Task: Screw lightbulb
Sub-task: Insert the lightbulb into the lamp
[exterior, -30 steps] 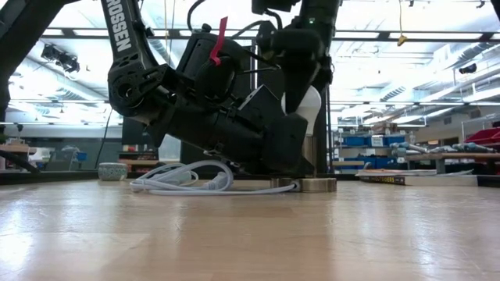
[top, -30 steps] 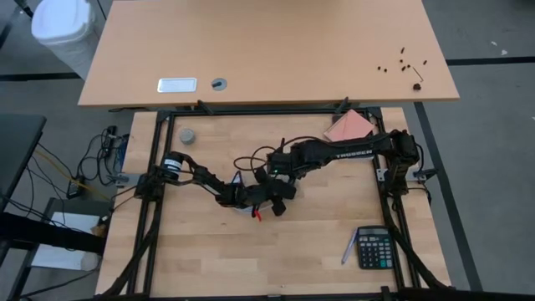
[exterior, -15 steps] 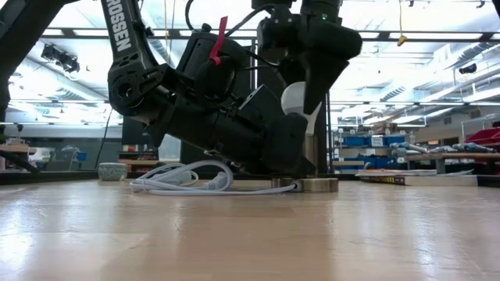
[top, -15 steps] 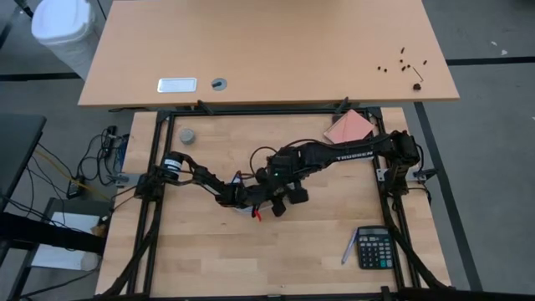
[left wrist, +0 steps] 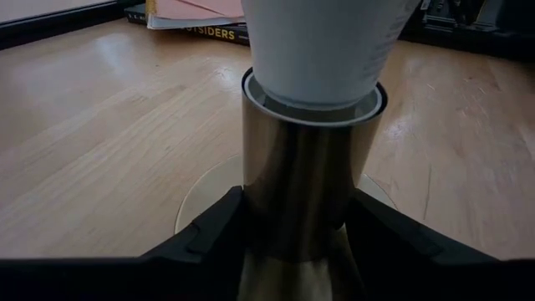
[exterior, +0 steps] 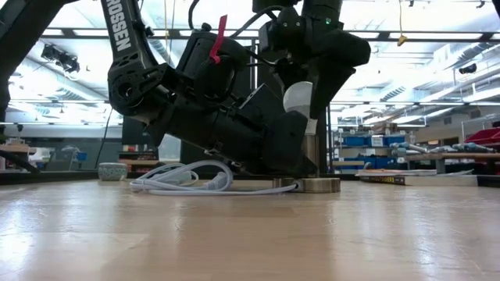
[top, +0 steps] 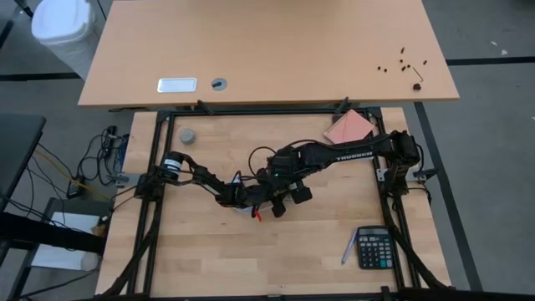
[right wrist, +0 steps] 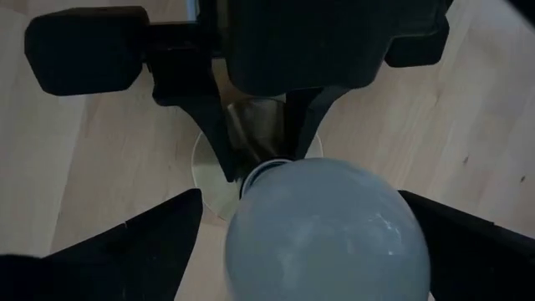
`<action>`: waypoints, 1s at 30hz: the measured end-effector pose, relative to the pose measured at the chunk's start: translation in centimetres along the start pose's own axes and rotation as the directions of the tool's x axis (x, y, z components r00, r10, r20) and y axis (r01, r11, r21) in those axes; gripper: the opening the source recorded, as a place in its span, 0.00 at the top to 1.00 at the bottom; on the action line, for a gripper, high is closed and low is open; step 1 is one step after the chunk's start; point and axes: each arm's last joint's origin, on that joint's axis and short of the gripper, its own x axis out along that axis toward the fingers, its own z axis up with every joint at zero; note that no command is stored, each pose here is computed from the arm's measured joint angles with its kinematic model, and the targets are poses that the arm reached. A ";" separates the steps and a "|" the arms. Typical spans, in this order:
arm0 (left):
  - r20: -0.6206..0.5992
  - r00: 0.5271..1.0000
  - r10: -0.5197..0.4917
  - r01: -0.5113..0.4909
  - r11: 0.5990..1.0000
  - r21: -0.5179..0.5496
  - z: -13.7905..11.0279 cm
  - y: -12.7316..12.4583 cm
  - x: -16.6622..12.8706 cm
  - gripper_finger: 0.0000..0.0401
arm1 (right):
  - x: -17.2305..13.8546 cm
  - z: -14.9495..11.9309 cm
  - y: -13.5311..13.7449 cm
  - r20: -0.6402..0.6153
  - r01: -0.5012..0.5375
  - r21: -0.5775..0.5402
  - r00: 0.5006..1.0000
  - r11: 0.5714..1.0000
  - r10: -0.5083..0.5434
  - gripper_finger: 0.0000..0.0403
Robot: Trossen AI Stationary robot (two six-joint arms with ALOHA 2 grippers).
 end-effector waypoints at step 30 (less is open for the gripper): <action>-0.025 0.995 -0.099 0.100 0.993 0.060 -0.1 -0.4 -0.1 0.52 | 0.0 0.4 0.7 0.038 -0.063 -0.286 0.996 0.956 0.077 0.05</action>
